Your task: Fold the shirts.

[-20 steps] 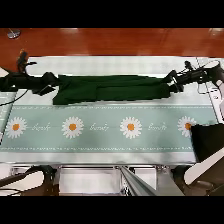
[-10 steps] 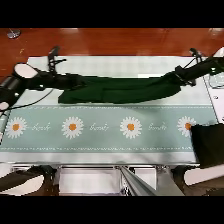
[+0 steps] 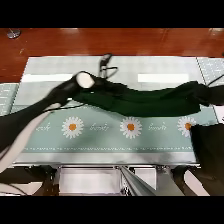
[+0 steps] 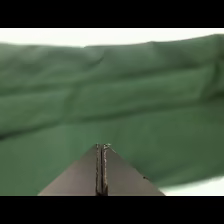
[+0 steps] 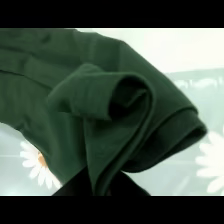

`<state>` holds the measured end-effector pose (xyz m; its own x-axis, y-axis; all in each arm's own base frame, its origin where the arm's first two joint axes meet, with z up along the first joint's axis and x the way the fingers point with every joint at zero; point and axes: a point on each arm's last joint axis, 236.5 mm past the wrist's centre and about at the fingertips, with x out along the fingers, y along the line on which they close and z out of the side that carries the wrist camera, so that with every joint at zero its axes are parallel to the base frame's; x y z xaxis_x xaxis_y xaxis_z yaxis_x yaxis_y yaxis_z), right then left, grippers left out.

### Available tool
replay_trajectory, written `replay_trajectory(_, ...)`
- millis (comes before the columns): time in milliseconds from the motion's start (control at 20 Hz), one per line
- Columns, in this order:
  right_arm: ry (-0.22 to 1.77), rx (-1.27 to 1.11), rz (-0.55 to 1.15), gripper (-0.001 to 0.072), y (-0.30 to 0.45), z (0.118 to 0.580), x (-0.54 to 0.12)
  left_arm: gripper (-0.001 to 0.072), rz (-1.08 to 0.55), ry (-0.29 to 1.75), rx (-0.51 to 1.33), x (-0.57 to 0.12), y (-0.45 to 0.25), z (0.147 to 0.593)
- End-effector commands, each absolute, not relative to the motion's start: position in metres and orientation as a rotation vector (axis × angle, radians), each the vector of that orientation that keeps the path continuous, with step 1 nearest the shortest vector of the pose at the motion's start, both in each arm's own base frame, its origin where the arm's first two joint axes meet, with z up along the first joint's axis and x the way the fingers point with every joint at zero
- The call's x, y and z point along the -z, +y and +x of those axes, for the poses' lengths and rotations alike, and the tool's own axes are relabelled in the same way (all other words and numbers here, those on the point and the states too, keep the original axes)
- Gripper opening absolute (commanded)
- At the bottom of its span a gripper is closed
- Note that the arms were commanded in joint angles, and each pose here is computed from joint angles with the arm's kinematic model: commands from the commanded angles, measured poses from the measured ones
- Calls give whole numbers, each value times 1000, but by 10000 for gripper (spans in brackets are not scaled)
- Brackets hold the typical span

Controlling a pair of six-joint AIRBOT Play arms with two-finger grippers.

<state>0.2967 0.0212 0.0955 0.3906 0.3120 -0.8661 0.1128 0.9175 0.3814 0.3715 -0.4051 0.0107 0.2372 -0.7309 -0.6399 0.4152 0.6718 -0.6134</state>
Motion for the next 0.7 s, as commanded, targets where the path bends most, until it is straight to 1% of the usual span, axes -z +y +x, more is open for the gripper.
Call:
replay_trajectory(0,1116,-111,415,22,26,270,-109,21,-336,1211,891,25,-481,338)
replay_trajectory(100,1116,-110,418,22,27,268,-110,21,-357,1276,940,43,-517,313)
replay_trajectory(250,1115,-110,431,22,28,269,-110,21,-456,1393,1002,59,-562,260)
replay_trajectory(400,1117,-112,433,22,29,269,-110,21,-409,1452,1065,68,-577,216)
replay_trajectory(450,1117,-114,434,22,29,268,-111,21,-398,1451,1079,66,-577,215)
replay_trajectory(500,1118,-115,435,22,30,268,-111,22,-399,1446,1089,60,-572,223)
replay_trajectory(550,1119,-117,436,22,30,268,-111,21,-411,1445,1091,52,-565,237)
replay_trajectory(650,1117,-137,428,22,36,269,-111,21,-461,1417,1068,27,-537,283)
